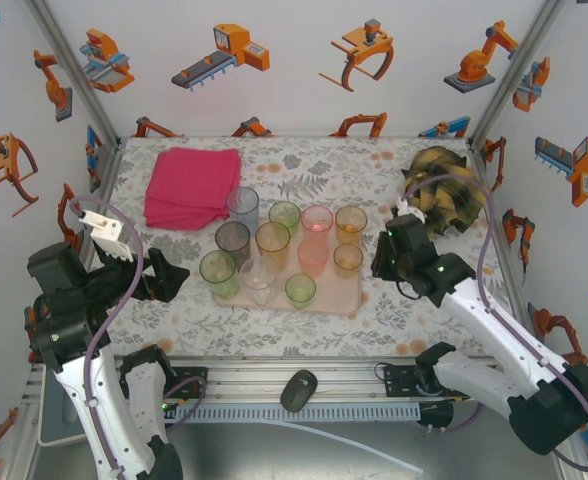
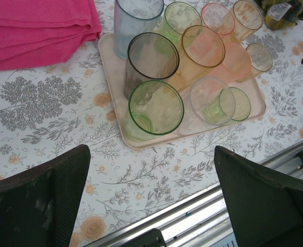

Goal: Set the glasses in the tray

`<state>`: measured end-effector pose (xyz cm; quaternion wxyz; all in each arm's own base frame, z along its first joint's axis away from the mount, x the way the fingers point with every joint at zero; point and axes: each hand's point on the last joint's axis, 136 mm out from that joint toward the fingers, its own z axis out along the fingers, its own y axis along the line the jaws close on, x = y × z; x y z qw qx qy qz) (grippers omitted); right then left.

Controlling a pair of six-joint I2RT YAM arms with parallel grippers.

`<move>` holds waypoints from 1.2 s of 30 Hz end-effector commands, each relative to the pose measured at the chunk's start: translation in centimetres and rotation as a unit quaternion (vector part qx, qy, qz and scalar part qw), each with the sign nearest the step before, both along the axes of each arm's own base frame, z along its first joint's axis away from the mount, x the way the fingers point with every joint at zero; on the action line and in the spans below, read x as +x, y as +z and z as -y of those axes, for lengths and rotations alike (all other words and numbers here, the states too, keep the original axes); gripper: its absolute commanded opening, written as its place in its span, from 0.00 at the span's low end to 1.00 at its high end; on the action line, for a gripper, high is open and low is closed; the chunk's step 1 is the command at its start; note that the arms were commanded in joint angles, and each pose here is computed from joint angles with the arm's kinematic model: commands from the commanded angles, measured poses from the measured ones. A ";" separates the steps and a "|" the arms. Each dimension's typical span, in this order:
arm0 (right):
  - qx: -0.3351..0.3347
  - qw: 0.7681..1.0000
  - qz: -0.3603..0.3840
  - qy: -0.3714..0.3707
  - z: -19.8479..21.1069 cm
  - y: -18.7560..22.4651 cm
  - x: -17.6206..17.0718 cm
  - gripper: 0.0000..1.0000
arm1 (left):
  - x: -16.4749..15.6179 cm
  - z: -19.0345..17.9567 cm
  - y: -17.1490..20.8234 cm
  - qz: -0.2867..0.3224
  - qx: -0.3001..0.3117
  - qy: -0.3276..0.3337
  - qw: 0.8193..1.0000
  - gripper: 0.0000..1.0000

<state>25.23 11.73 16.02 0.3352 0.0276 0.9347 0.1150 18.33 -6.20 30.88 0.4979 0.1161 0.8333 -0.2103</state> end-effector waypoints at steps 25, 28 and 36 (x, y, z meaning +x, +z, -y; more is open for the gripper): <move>0.075 0.988 -0.130 -0.022 -2.1 -10.9 -2.7 0.30 | 0.1 0.5 0.8 0.002 -0.018 -0.014 1.000 0.97; 0.069 0.988 -0.134 -0.027 -1.9 -11.2 -2.7 0.30 | 0.2 0.5 0.8 0.001 -0.018 -0.013 1.000 0.97; 0.067 0.988 -0.139 -0.025 -2.0 -11.7 -2.6 0.27 | 0.2 0.5 0.3 -0.003 -0.019 -0.015 1.000 0.97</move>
